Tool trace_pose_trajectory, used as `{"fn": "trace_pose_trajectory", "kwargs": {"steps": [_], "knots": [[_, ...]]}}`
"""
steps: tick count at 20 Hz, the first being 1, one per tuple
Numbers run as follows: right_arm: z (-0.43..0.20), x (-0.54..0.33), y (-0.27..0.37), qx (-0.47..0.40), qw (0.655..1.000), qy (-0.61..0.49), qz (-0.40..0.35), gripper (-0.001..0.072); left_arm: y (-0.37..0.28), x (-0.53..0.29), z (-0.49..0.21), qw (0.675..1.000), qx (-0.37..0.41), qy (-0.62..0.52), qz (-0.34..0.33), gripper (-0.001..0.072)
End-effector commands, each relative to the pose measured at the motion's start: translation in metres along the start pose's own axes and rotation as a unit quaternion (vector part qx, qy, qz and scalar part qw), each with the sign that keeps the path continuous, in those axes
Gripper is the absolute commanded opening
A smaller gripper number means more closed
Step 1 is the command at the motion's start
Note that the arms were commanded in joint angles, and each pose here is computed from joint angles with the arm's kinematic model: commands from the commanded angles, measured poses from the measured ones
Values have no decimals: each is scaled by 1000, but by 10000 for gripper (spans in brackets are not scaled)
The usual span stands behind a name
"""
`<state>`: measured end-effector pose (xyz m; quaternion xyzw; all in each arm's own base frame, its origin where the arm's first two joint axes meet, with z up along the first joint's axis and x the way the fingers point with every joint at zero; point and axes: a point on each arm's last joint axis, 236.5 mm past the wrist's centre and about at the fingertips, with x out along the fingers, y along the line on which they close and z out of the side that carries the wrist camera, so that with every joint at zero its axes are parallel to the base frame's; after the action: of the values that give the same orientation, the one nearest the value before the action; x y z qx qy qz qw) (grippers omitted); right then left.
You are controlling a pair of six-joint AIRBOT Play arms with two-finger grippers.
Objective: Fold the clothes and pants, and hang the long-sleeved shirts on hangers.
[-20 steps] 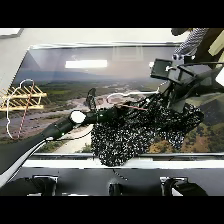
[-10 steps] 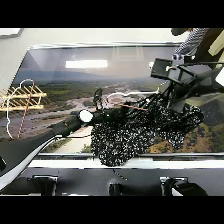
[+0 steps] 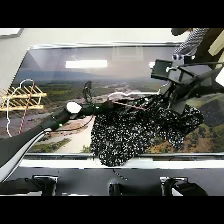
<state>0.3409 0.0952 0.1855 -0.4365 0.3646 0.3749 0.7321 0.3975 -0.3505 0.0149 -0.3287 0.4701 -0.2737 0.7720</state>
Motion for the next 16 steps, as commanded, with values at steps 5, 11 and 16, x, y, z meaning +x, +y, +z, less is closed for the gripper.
{"fn": "trace_pose_trajectory", "kwargs": {"steps": [5, 11, 16], "knots": [[-3, 10, 6, 5, 1000, 5, 15, 30, 4, -19, 5, 1000, 11, 25, -10, 21], [-4, 11, 2, -9, 1000, 7, 7, 30, -16, -29, 24, 996, 82, 24, -5, 21], [-11, 11, -12, -12, 999, 22, -23, 30, -6, -42, 33, 996, 78, 40, 4, 21]]}}
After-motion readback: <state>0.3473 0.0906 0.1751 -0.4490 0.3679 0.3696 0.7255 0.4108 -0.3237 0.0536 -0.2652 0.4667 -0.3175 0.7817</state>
